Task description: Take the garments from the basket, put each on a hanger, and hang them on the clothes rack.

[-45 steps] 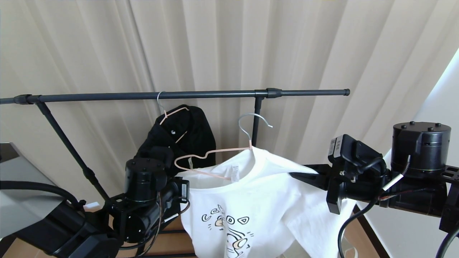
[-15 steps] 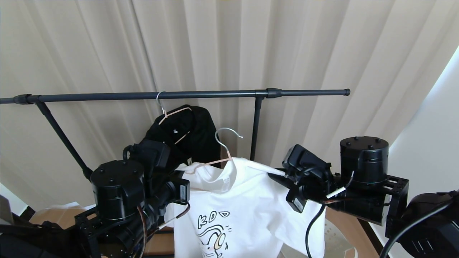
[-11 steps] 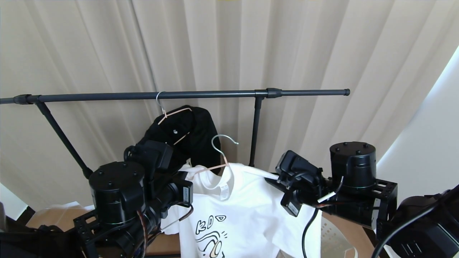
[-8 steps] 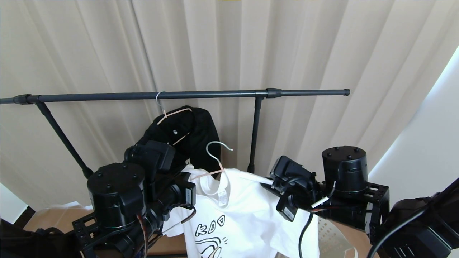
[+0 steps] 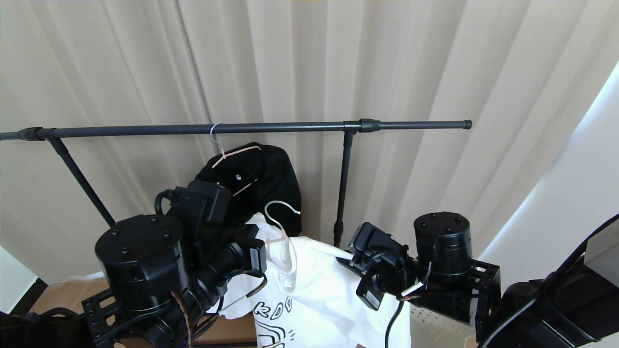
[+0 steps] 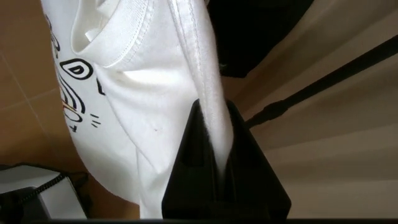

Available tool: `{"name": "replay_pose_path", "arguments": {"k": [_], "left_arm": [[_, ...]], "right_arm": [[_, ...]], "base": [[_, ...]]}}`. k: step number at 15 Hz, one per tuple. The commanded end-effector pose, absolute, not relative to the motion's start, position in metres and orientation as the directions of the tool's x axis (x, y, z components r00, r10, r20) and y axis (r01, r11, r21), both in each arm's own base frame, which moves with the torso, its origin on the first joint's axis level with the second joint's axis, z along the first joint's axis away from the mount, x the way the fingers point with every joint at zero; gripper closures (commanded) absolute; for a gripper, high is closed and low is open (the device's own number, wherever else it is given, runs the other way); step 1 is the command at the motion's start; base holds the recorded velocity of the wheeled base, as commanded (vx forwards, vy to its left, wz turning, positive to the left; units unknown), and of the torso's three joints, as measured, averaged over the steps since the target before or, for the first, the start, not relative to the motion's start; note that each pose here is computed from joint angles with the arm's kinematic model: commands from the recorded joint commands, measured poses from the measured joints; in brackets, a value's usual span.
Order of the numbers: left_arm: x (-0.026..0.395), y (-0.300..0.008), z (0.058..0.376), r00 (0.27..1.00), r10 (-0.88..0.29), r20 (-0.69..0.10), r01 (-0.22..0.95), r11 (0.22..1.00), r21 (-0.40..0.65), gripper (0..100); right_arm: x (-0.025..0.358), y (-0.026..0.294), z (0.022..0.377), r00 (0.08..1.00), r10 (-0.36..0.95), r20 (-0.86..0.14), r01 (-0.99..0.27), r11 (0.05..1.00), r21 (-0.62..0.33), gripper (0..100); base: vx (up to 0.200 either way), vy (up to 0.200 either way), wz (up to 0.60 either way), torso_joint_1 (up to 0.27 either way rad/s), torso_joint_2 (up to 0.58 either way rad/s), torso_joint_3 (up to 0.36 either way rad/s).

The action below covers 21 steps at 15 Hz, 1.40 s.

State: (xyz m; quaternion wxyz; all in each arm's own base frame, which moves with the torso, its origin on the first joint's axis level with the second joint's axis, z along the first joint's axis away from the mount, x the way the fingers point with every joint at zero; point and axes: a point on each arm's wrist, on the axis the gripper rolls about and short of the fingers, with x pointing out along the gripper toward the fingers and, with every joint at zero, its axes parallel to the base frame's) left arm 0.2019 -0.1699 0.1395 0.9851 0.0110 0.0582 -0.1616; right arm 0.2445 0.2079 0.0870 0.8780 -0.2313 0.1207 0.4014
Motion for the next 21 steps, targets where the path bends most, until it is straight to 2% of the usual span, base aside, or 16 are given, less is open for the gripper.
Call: {"name": "replay_pose_path", "arguments": {"k": [1, 8, 13, 15, 18, 21], "left_arm": [[0.200, -0.169, 0.143, 0.942, -0.320, -0.106, 0.321, 0.947, -0.004, 100], [0.199, -0.170, 0.141, 0.940, -0.322, -0.112, 0.324, 0.946, 0.003, 100], [0.199, -0.170, 0.142, 0.940, -0.322, -0.110, 0.324, 0.946, 0.001, 100], [0.199, -0.169, 0.145, 0.942, -0.320, -0.100, 0.322, 0.947, -0.001, 100], [0.194, -0.162, 0.163, 0.948, -0.316, -0.035, 0.316, 0.949, -0.014, 100], [0.194, -0.155, 0.171, 0.958, -0.286, -0.008, 0.286, 0.958, 0.005, 100]], "right_arm": [[0.245, 0.213, 0.081, 0.638, 0.659, -0.398, -0.769, 0.570, -0.288, 100], [0.246, 0.216, 0.099, 0.644, 0.723, -0.250, -0.765, 0.609, -0.210, 100], [0.249, 0.218, 0.101, 0.650, 0.728, -0.219, -0.760, 0.626, -0.174, 100], [0.250, 0.219, 0.103, 0.651, 0.729, -0.210, -0.758, 0.635, -0.145, 100], [0.253, 0.222, 0.111, 0.655, 0.735, -0.177, -0.753, 0.655, -0.065, 100], [0.253, 0.224, 0.116, 0.657, 0.740, -0.141, -0.752, 0.658, -0.050, 100]], "base": [[0.000, 0.000, 0.00, 0.000, 0.00, 0.000], [0.000, 0.000, 0.00, 0.000, 0.00, 0.000], [0.000, 0.000, 0.00, 0.000, 0.00, 0.000], [0.000, 0.000, 0.00, 0.000, 0.00, 0.000], [0.000, 0.000, 0.00, 0.000, 0.00, 0.000], [0.000, 0.000, 0.00, 0.000, 0.00, 0.000]]}}
